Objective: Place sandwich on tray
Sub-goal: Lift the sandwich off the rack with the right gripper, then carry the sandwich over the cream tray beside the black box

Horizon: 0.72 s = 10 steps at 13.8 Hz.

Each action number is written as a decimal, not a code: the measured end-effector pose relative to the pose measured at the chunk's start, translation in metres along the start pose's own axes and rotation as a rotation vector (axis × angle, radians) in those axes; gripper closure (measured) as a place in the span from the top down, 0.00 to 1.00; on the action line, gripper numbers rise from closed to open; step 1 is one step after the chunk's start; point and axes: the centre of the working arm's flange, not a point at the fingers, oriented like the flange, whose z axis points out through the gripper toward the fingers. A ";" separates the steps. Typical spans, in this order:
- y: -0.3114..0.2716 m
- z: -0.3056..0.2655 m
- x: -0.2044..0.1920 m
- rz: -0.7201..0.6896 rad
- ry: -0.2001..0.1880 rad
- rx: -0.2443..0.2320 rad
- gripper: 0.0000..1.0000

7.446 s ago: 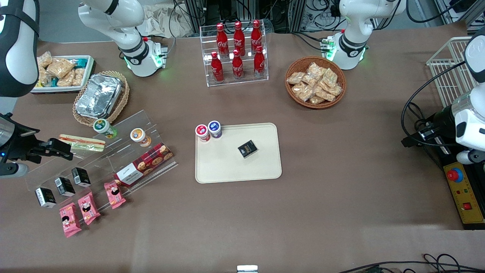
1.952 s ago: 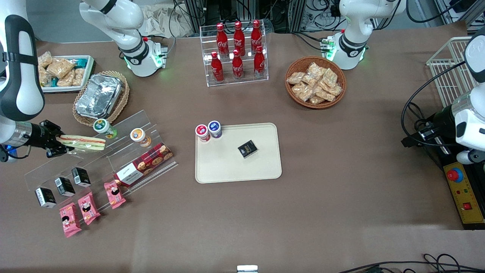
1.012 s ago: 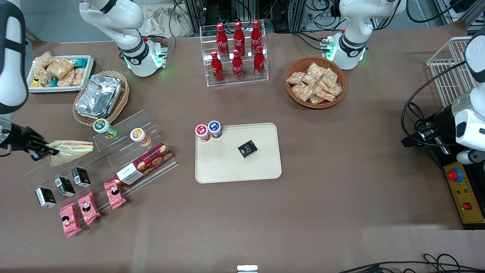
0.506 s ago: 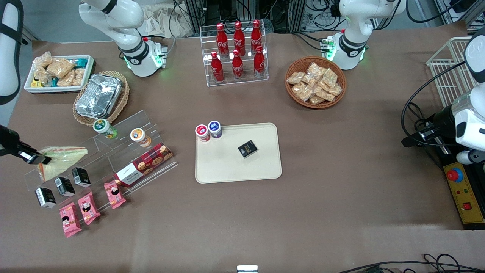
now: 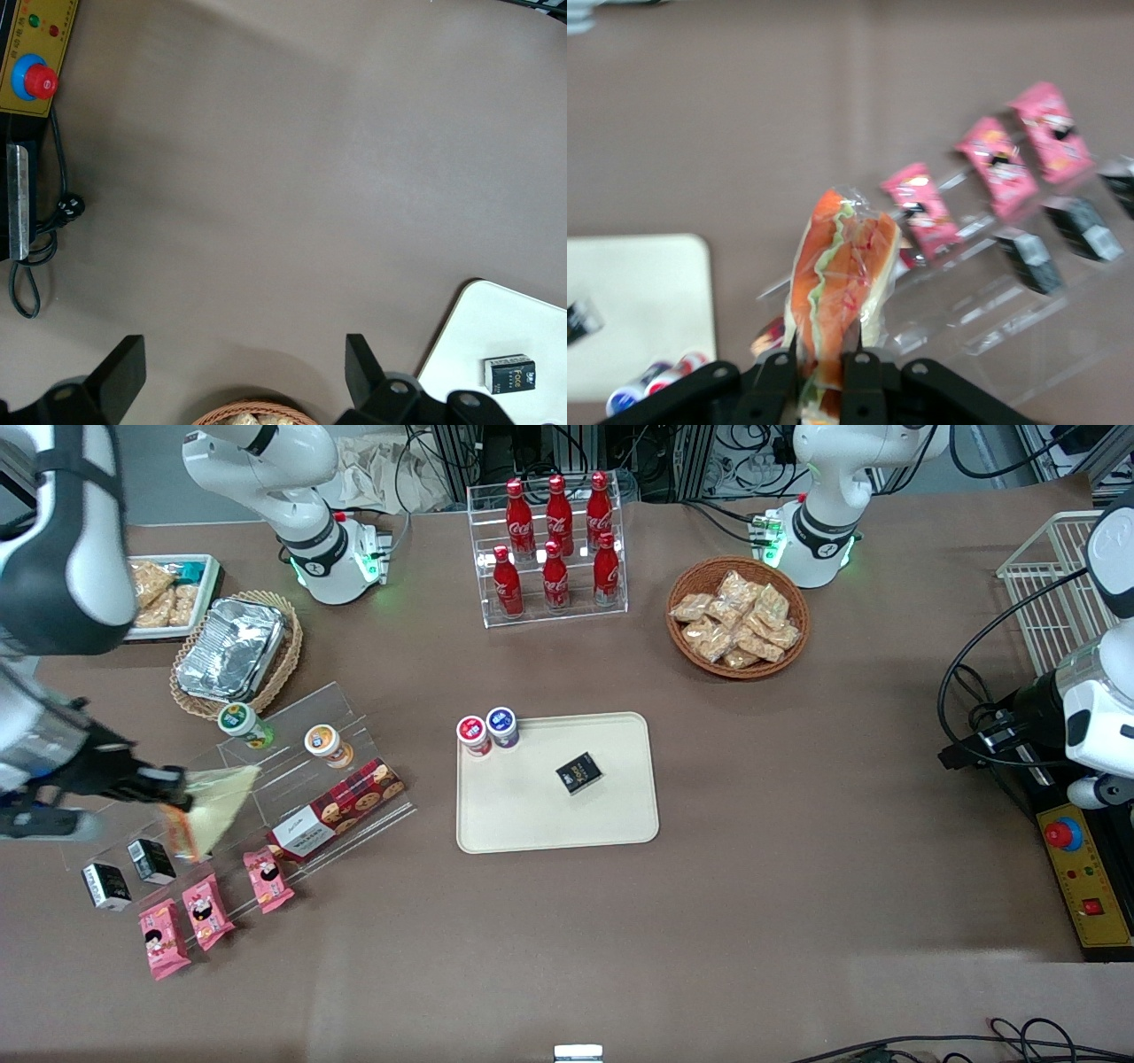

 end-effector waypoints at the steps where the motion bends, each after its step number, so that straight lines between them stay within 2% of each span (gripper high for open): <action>1: -0.033 0.003 -0.003 -0.067 -0.004 0.004 0.16; 3: -0.099 0.008 -0.012 -0.234 -0.003 0.014 0.16; 5: -0.151 0.017 -0.019 -0.434 0.026 0.022 0.16; 10: -0.224 0.078 -0.021 -0.801 0.048 0.018 0.16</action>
